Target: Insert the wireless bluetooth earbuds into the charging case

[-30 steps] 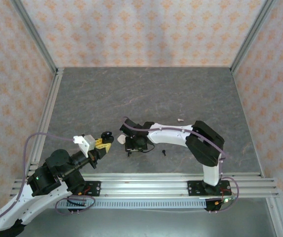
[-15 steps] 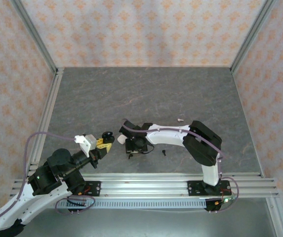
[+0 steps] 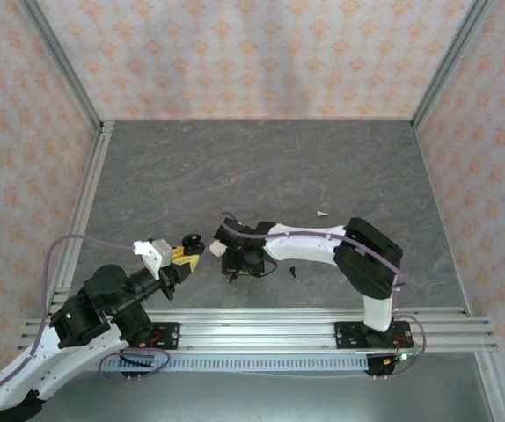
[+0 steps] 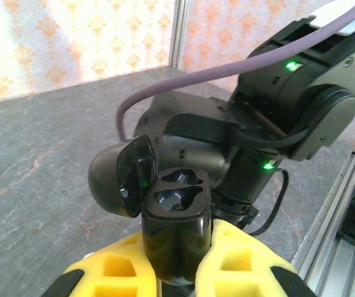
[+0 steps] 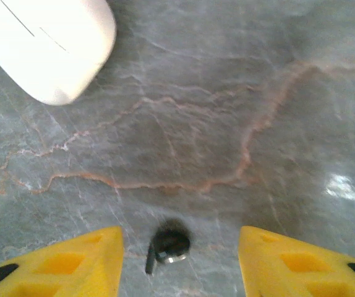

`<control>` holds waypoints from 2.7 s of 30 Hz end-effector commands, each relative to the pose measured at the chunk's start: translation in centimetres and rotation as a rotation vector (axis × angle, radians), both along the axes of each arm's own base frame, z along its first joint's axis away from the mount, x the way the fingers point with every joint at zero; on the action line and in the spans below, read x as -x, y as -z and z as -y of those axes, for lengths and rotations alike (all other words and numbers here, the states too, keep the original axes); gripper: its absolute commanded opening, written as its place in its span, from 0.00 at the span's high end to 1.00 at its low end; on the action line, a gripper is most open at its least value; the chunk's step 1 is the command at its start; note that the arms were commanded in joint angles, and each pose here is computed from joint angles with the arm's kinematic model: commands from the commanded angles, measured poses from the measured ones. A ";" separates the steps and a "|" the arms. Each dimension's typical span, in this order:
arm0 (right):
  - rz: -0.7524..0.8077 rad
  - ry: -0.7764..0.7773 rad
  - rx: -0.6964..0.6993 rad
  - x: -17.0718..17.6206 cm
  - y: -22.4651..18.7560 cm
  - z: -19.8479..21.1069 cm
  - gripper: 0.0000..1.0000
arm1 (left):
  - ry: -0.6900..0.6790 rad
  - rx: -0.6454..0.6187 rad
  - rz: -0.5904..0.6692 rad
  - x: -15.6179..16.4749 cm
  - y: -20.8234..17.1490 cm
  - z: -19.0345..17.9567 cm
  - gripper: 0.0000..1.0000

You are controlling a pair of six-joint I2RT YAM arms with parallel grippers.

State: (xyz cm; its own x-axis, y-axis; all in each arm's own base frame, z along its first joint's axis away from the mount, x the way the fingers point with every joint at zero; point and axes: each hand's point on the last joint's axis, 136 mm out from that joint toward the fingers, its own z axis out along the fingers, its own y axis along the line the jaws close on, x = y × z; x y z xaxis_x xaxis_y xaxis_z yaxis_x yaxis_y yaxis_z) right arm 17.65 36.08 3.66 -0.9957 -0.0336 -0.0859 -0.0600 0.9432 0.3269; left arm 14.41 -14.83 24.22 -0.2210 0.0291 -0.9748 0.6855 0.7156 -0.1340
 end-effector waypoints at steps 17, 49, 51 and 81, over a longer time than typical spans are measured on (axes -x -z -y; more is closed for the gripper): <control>-0.021 0.091 -0.033 1.1 0.8 -1.4 0.52 | -0.003 0.007 -0.006 0.1 -0.3 -0.1 1.00; 0.049 0.027 0.082 -0.3 -0.4 2.1 0.79 | 0.044 0.055 0.009 0.2 -0.5 1.0 1.00; 0.062 0.031 0.085 -0.6 -0.6 2.6 0.79 | 0.059 0.052 0.010 0.2 -0.4 1.3 1.00; 0.140 -0.094 0.500 -3.3 -5.3 13.1 0.50 | 0.071 -0.028 0.010 -0.8 1.2 2.6 1.00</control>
